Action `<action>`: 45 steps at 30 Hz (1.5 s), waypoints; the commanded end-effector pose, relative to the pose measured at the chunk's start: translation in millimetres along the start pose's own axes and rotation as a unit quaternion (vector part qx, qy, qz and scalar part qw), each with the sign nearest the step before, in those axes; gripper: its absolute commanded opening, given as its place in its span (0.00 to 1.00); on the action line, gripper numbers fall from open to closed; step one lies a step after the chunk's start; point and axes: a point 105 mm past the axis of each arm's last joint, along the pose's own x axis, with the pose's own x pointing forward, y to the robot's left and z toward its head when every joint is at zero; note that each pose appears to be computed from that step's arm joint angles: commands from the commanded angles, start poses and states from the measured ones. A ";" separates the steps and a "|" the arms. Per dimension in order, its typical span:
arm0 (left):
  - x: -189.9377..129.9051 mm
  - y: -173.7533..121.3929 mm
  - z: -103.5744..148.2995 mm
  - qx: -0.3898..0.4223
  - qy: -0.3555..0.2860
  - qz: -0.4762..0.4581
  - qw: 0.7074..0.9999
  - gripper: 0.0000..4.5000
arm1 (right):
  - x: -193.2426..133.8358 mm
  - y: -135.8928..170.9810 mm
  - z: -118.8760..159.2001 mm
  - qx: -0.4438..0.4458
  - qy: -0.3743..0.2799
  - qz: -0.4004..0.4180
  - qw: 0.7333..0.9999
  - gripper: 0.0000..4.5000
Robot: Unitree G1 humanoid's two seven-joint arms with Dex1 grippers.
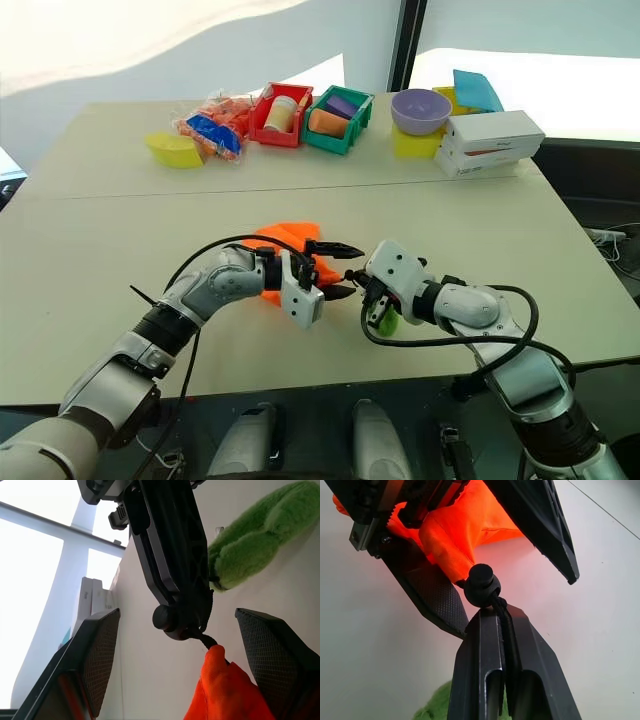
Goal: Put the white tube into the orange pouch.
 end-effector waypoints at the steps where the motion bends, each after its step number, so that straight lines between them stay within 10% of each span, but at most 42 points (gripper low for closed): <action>1: 0.8 10.5 6.9 0.025 -0.017 0.010 1.000 0.87 | -5.1 -3.3 14.7 -0.020 -0.022 -0.009 1.000 0.00; 13: -7.1 14.2 11.7 0.066 -0.035 0.013 0.997 0.87 | -4.2 -3.5 11.7 -0.014 -0.017 -0.008 1.000 0.00; 17: -6.7 11.7 13.9 0.065 -0.043 0.008 0.997 0.60 | -4.3 -4.0 11.7 -0.014 -0.017 -0.009 1.000 0.00; 22: -6.3 7.1 14.0 0.057 -0.044 -0.002 0.997 0.02 | -5.1 -3.4 11.8 -0.014 -0.017 -0.010 1.000 0.00; 45: -35.1 2.4 -5.4 -0.106 0.002 -0.006 0.994 0.02 | -17.4 -21.1 -5.1 -0.026 0.021 -0.042 0.999 0.00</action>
